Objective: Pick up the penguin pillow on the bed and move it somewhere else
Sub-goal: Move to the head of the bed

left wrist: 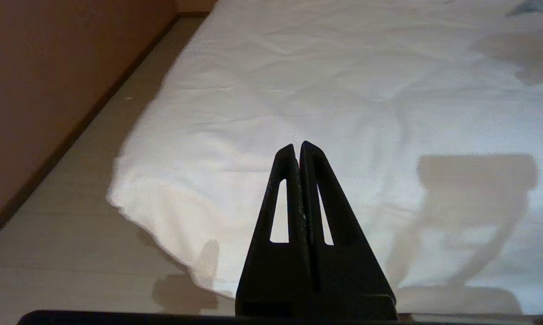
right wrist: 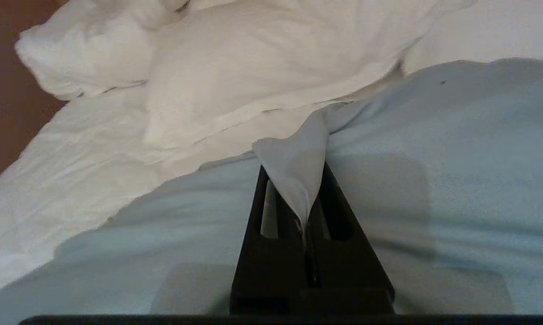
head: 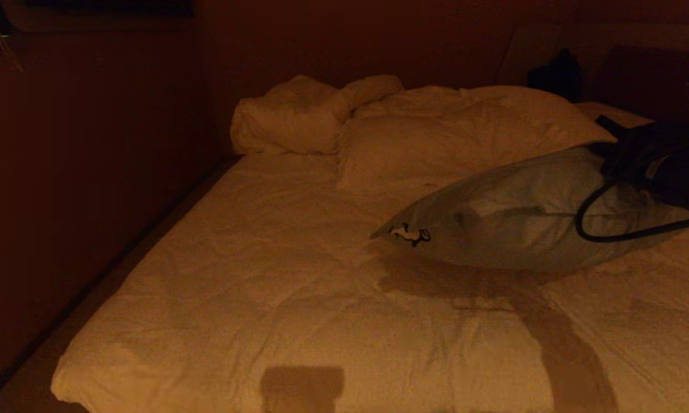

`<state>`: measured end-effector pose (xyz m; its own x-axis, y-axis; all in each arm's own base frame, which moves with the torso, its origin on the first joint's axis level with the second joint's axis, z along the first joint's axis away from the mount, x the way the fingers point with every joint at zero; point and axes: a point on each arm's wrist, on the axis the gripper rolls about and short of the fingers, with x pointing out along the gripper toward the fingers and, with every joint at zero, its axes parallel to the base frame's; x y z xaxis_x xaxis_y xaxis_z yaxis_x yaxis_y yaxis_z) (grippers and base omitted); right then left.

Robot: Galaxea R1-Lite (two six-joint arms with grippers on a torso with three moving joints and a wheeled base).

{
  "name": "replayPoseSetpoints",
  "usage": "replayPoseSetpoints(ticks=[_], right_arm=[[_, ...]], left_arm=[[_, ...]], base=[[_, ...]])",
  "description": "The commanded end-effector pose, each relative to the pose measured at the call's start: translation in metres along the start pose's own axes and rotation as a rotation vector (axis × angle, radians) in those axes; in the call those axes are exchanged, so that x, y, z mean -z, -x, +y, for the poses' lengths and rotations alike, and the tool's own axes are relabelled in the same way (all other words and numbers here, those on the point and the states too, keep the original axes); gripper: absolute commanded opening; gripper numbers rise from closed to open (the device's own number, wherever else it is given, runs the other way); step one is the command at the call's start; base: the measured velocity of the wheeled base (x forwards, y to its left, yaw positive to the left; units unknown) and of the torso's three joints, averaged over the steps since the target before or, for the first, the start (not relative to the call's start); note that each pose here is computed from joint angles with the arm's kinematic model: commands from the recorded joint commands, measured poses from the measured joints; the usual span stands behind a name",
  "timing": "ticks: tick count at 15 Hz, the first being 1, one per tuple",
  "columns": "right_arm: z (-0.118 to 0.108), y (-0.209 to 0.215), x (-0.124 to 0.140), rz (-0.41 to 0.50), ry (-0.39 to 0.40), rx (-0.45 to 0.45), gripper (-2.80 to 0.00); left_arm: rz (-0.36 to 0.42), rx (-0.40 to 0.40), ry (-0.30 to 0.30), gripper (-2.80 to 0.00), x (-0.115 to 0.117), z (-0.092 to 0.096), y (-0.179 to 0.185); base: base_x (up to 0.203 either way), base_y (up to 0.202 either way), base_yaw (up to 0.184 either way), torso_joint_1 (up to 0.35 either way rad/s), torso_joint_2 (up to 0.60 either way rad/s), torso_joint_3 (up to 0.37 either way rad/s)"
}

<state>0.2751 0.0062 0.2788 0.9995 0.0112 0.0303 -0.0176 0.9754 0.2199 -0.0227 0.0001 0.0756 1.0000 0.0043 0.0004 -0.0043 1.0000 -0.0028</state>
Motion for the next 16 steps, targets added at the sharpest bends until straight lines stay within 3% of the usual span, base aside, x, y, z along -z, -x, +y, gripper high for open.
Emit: replayPoseSetpoints(ticks=[1, 16], right_arm=[[-0.002, -0.001, -0.002, -0.007, -0.001, 0.004, -2.80], [-0.016, -0.001, -0.010, -0.038, 0.001, 0.055, -2.80]], left_arm=[[0.003, -0.001, 0.000, -2.80, 0.001, 0.000, 0.000], [0.003, -0.001, 0.000, -2.80, 0.001, 0.000, 0.000]], base=[[0.000, -0.193, 0.002, 0.002, 0.00, 0.002], [0.000, -0.195, 0.000, 0.003, 0.00, 0.002]])
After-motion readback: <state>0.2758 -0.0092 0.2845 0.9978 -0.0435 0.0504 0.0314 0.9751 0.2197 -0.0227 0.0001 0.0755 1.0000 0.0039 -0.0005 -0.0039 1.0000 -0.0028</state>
